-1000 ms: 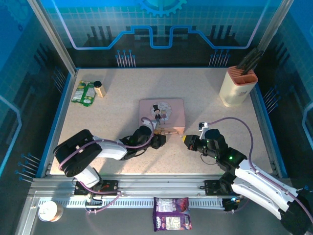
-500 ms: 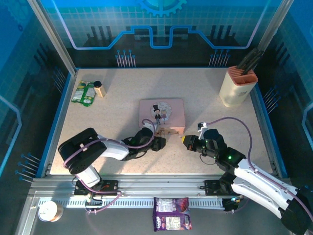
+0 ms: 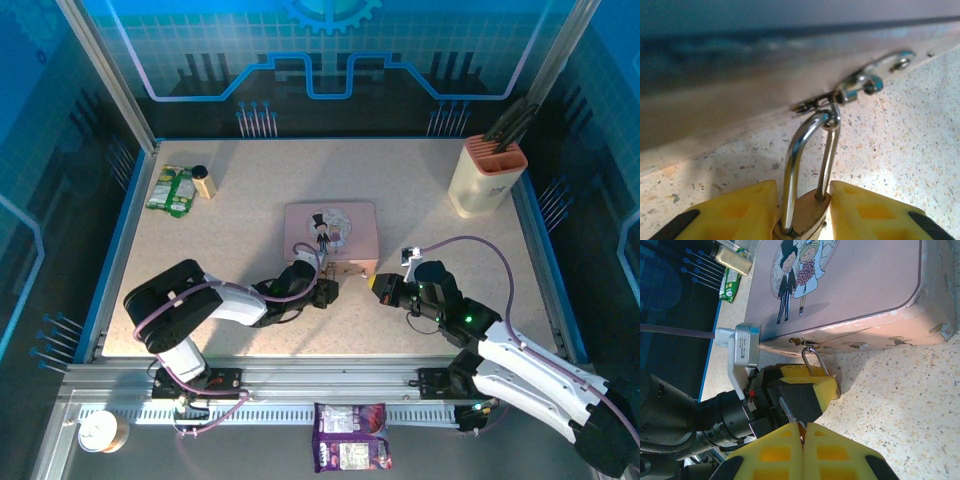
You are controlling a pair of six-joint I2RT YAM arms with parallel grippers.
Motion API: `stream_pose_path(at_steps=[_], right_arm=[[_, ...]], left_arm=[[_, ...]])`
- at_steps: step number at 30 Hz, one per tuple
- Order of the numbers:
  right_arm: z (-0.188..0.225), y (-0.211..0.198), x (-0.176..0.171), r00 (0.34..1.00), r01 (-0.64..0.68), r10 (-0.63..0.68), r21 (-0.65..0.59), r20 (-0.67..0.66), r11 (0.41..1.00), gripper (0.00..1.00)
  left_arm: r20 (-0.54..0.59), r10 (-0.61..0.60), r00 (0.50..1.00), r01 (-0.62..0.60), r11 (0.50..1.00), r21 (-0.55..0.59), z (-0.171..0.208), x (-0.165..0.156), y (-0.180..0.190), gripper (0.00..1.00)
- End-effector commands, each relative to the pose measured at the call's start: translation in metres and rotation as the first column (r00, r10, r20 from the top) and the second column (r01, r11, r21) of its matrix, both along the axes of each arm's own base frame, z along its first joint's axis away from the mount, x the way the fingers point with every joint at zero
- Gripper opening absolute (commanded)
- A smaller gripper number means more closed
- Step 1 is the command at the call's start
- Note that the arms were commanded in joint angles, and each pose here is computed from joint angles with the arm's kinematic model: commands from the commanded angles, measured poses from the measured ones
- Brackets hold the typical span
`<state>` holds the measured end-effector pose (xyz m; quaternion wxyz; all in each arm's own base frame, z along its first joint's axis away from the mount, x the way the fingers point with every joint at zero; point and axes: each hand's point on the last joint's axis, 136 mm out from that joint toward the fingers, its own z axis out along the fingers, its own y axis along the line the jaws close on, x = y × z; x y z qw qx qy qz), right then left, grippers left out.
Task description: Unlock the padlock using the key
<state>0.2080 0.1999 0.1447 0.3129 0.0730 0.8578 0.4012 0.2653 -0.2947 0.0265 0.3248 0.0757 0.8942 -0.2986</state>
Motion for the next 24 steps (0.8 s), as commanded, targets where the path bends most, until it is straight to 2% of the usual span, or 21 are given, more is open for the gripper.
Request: stream_pose_path(at_steps=[1, 13, 24], right_arm=[[0.014, 0.002, 0.003, 1.0, 0.01, -0.011, 0.021, 0.028, 1.0, 0.0], [0.01, 0.002, 0.001, 1.0, 0.019, -0.019, 0.026, 0.008, 0.999, 0.0], [-0.008, 0.001, -0.001, 0.995, 0.073, -0.066, 0.097, -0.074, 0.993, 0.0]], left_arm=[[-0.016, 0.002, 1.0, -0.002, 1.0, 0.001, 0.0, -0.003, 0.0, 0.29], [-0.017, 0.021, 1.0, -0.022, 0.999, -0.038, 0.015, -0.007, 0.0, 0.19], [-0.11, 0.096, 0.989, -0.112, 0.983, -0.142, 0.034, -0.005, -0.007, 0.12]])
